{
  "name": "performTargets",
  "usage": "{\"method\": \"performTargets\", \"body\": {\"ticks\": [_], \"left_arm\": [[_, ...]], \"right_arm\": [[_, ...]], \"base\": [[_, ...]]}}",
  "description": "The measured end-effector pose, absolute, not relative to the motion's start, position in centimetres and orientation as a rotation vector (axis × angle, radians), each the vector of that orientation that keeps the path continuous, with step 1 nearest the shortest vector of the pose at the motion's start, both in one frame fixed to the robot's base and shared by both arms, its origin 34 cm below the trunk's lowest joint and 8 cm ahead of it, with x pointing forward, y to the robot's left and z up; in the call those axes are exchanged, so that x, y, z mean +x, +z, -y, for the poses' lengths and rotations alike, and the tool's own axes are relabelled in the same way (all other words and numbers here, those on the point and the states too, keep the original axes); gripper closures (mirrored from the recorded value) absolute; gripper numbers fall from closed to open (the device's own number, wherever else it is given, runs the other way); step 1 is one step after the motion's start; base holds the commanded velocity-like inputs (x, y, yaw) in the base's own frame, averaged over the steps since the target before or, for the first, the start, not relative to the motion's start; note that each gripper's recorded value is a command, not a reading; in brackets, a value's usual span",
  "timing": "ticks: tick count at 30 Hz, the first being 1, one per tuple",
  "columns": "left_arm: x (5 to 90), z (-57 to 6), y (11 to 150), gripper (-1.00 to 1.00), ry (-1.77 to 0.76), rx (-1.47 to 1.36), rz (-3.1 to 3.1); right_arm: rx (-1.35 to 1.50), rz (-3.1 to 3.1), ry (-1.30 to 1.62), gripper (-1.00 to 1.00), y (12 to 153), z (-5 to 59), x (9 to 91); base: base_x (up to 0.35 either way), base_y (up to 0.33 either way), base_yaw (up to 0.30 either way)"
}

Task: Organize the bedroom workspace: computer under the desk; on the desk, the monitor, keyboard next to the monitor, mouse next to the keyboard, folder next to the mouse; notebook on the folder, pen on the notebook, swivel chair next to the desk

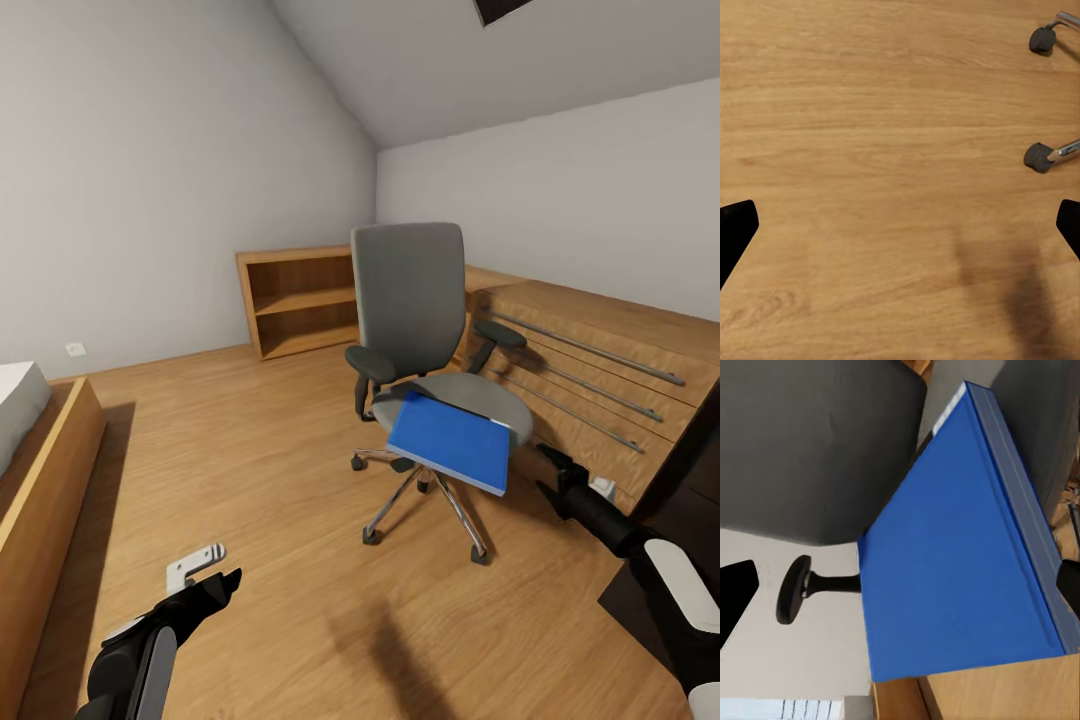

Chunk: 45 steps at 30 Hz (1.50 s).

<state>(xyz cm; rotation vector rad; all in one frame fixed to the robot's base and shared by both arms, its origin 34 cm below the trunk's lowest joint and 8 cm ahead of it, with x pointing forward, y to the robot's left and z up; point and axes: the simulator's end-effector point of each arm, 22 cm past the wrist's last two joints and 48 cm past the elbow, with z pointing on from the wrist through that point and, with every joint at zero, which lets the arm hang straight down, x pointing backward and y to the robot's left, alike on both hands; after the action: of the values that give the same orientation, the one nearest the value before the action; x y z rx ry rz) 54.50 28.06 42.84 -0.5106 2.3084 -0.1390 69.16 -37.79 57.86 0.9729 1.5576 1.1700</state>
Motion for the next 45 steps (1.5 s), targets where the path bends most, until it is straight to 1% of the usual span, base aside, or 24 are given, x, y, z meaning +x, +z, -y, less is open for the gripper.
{"method": "performTargets", "body": {"ticks": [11,17,45], "left_arm": [[54.5,-28.0,42.8,-1.00,-0.139,-0.508,-2.310],[54.8,-26.9,43.0,-1.00,-0.153,-0.475,-2.313],[53.8,-26.3,37.5,-1.00,-0.136,-0.478,-2.425]], "right_arm": [[0.900,-1.467,1.209,-1.00,61.2,38.2,69.3],[0.880,-1.428,1.223,-1.00,62.3,38.8,69.2],[0.942,-1.501,1.207,-1.00,55.5,38.7,70.0]], "base": [[0.000,0.000,0.000],[0.000,0.000,0.000],[0.000,0.000,0.000]]}}
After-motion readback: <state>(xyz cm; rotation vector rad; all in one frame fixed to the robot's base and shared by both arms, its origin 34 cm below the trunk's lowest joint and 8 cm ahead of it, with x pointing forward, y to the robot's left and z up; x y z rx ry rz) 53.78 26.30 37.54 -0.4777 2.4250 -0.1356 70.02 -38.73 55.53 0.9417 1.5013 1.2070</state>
